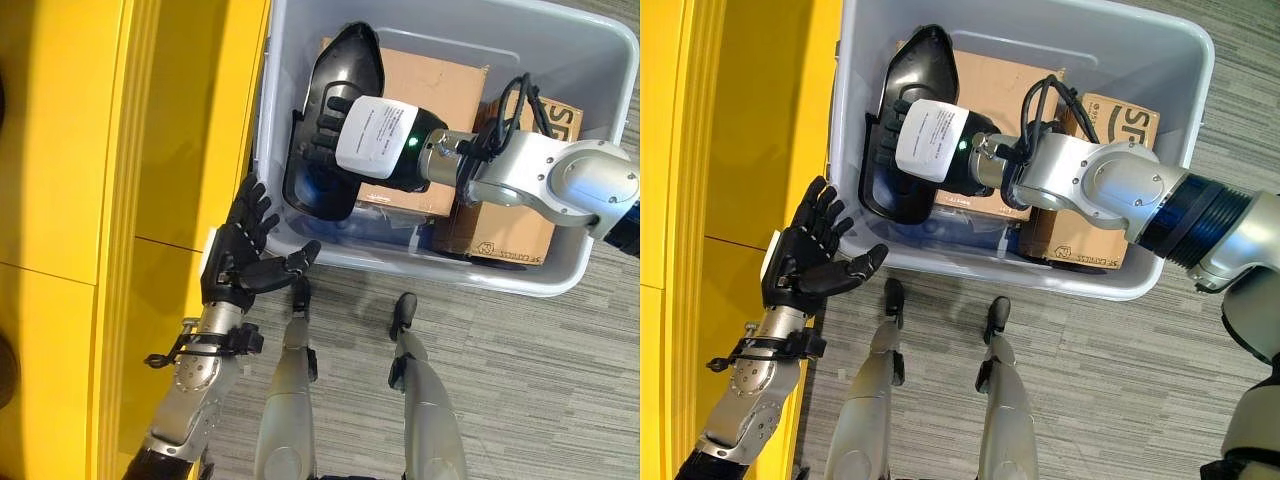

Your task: Move parts from the plastic box to the shelf.

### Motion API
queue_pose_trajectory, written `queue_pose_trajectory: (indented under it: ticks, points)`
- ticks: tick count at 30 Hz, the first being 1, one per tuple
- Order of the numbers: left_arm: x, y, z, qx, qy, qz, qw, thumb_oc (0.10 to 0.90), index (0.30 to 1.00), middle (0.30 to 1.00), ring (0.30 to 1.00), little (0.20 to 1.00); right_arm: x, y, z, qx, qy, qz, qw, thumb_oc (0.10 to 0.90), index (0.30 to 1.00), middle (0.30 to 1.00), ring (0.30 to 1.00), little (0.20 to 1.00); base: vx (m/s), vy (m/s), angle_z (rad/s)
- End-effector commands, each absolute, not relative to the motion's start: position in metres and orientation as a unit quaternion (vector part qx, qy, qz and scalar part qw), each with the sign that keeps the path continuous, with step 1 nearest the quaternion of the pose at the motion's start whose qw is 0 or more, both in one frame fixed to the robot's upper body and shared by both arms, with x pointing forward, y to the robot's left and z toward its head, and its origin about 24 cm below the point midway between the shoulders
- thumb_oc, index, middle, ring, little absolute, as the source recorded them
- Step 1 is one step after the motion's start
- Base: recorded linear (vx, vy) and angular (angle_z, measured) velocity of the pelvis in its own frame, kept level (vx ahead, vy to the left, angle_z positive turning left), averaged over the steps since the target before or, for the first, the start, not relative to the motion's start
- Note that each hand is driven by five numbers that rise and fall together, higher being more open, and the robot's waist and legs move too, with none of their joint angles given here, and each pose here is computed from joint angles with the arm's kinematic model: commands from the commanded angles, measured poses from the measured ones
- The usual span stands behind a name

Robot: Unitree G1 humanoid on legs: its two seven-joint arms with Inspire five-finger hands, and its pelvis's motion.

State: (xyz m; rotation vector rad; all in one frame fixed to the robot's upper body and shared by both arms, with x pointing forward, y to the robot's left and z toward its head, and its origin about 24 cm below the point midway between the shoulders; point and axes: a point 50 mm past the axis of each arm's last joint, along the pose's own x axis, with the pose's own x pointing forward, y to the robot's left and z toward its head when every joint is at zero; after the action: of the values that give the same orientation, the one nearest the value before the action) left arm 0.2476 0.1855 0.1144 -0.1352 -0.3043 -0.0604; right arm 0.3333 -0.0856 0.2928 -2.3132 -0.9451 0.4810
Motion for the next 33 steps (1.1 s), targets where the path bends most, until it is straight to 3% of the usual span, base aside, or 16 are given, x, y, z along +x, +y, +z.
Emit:
queue_pose_trajectory:
  ticks: [1, 33]
  points:
    - [0.230, 0.177, 0.160, -0.077, -0.273, -0.062, 0.957, 0.900, 1.000, 1.000, 1.000, 1.000, 0.317, -0.082, 0.343, -0.864, -0.409, 0.106, 0.274, 0.900, 1.000, 1.000, 1.000, 1.000, 0.00, 0.000, 0.00]
    - [0.225, 0.166, 0.173, -0.069, -0.310, -0.075, 0.945, 0.900, 1.000, 1.000, 1.000, 1.000, 0.351, -0.113, 0.355, -0.878, -0.359, 0.021, 0.316, 0.900, 1.000, 1.000, 1.000, 1.000, 0.00, 0.001, 0.02]
